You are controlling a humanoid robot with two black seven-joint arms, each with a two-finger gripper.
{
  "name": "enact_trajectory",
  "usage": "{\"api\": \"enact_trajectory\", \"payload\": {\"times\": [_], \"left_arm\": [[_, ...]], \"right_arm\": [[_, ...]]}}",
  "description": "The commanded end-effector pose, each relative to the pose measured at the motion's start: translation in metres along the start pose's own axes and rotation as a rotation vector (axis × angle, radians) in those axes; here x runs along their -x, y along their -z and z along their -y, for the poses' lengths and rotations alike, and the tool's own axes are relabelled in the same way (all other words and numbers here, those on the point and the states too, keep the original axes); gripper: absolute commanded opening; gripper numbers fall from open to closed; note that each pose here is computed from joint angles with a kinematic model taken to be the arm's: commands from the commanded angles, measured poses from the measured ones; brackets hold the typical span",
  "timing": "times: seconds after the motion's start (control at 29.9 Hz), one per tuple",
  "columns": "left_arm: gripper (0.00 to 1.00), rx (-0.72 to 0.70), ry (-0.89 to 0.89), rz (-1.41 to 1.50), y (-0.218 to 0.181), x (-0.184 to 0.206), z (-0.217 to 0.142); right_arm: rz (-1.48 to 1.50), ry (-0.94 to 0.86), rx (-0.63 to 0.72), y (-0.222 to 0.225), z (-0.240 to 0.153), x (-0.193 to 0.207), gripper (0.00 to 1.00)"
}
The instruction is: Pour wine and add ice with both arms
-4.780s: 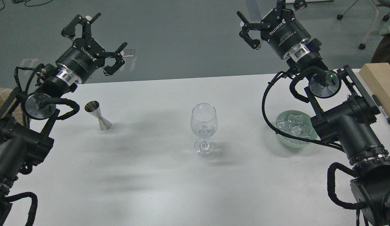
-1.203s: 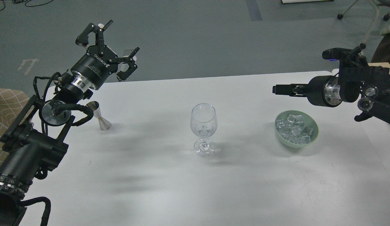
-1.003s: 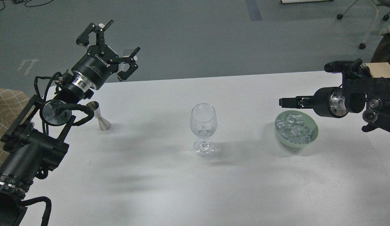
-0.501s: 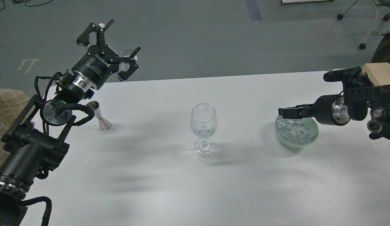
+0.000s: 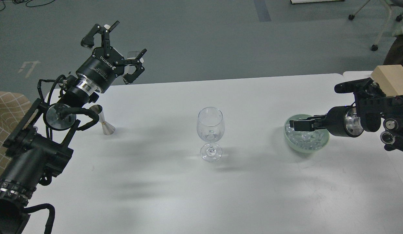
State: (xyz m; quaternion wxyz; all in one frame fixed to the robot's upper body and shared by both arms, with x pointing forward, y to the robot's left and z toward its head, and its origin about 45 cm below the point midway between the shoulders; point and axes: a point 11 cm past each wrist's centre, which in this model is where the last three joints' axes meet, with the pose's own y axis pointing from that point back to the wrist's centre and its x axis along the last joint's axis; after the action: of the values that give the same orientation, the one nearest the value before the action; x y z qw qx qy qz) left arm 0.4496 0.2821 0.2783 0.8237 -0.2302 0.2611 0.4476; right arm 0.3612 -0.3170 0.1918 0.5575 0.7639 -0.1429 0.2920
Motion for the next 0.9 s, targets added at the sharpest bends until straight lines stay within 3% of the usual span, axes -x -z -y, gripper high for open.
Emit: {"api": "enact_trajectory", "payload": {"times": [0.0, 0.07, 0.77, 0.87], "left_arm": [[0.98, 0.000, -0.001, 0.001, 0.000, 0.000, 0.000], [0.98, 0.002, 0.001, 0.001, -0.001, 0.000, 0.000], [0.98, 0.000, 0.001, -0.002, 0.001, 0.000, 0.000], [0.98, -0.001, 0.000, -0.003, 0.001, 0.000, 0.000]], "right_arm": [[0.002, 0.006, 0.000, 0.000, 0.002, 0.003, 0.92], [0.004, 0.015, 0.002, -0.001, 0.003, 0.008, 0.82], [-0.004, 0.045, 0.029, -0.008, 0.019, 0.027, 0.82], [-0.005, 0.044, 0.024, -0.005, 0.021, 0.026, 0.78]]}}
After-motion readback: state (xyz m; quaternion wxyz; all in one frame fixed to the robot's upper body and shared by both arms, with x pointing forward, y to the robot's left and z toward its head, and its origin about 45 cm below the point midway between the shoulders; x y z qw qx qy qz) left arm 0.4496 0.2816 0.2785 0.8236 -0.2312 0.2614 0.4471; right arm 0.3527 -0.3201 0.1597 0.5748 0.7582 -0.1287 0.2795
